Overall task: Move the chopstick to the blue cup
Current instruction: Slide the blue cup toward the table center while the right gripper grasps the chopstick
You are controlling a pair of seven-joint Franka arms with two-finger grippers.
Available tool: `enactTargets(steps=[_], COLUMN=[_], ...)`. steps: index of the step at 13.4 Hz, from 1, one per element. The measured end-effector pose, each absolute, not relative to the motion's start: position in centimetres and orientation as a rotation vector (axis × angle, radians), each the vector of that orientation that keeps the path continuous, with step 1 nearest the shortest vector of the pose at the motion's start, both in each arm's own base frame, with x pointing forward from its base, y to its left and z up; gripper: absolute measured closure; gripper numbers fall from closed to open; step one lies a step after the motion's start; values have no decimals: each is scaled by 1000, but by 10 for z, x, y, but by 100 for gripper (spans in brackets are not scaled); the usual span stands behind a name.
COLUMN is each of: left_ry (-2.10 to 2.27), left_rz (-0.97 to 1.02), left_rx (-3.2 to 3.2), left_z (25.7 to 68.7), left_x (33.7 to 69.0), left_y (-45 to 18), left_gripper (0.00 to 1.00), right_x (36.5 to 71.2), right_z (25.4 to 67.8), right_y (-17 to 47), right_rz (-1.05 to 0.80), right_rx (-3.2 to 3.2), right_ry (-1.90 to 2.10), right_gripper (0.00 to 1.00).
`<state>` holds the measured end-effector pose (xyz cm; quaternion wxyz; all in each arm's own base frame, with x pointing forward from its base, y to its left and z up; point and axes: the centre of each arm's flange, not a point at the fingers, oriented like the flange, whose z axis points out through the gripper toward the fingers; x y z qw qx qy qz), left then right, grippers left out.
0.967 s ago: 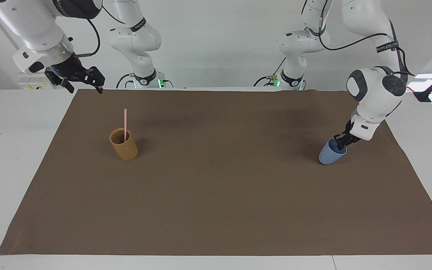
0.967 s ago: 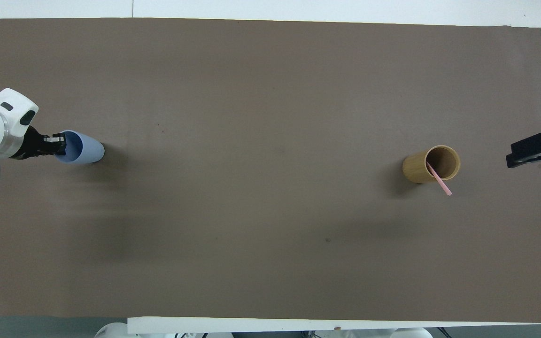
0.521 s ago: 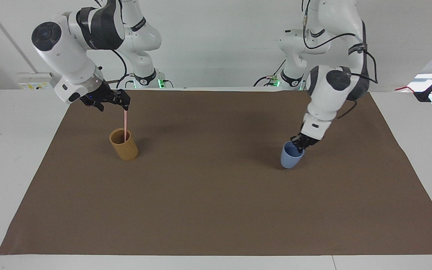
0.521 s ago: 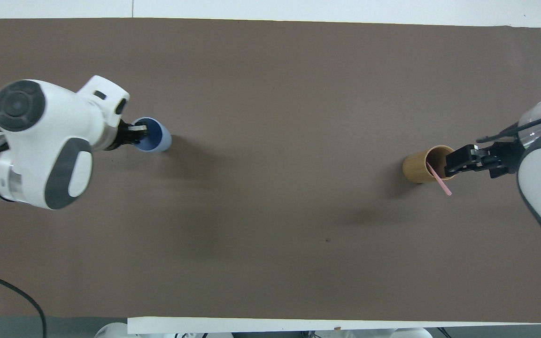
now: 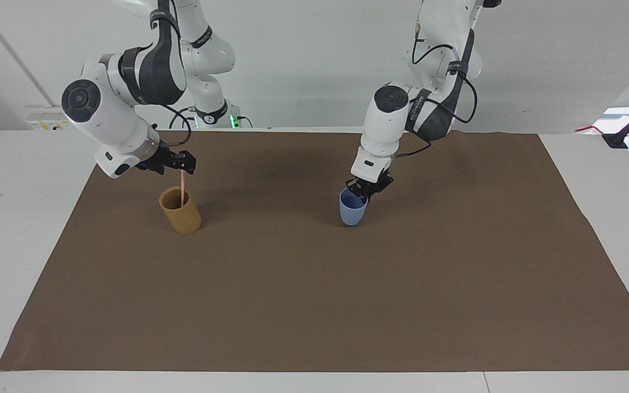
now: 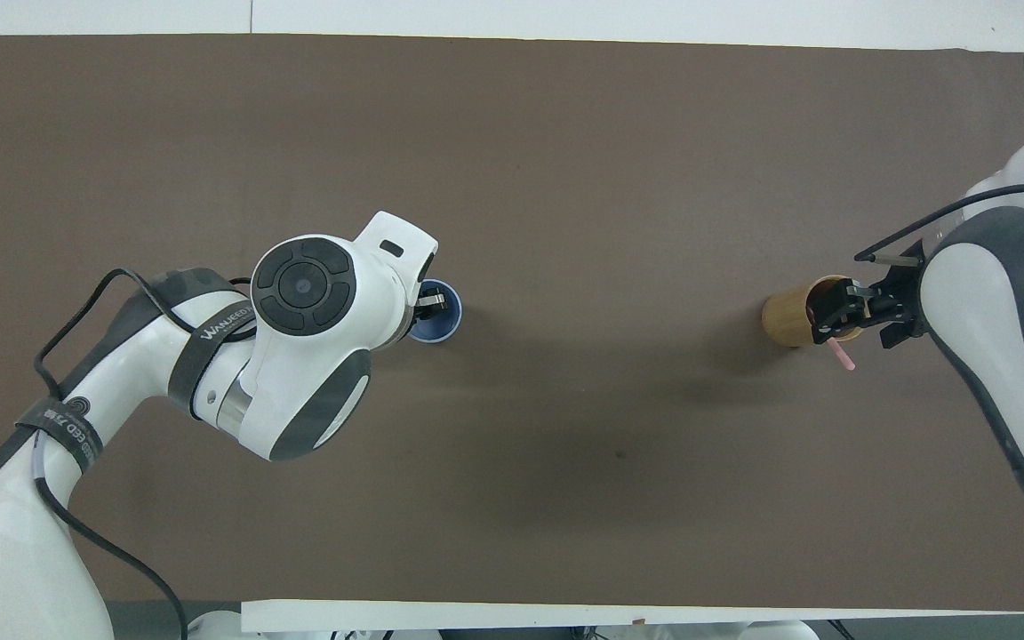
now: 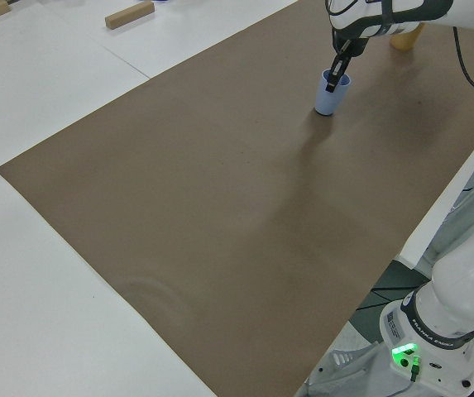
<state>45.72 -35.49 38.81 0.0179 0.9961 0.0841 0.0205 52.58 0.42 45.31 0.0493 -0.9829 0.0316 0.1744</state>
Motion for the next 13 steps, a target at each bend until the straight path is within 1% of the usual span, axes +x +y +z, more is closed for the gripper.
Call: enactTargets(steps=[1,3,4,5,6,7,8,9,10,12,13], left_ry=[261,264,270,284,321,377,397,377,343,253,206], left_rz=[62,22,-6,-26,-28,-17,8,32,48,65,69], left_rx=[3095,3120,3138,3151,3155,3152,3153,3157,3160,3168,3173], left_z=[389,398,412,433,462,491,522,552,577,620,634], left_x=[457,458,460,464,474,488,506,522,533,542,542], left_y=[-355,-355,-355,-352,-342,-321,-288,-245,-198,-99,-62], left_gripper=[56,30,16,6,0,0,0,0,0,0,0], right_x=[525,522,521,521,520,520,519,519,518,518,518], right_z=[449,444,443,442,442,442,442,441,441,441,440], right_y=[4,3,1,-1,-2,-2,-2,-2,-2,0,0], right_rz=[550,586,595,599,602,608,615,621,627,630,631], right_rx=[-2991,-2984,-2981,-2979,-2978,-2976,-2975,-2973,-2972,-2972,-2972], right_ry=[97,100,106,112,116,116,115,115,114,110,109], right_gripper=[19,21,30,38,39,51,51,61,68,69,69])
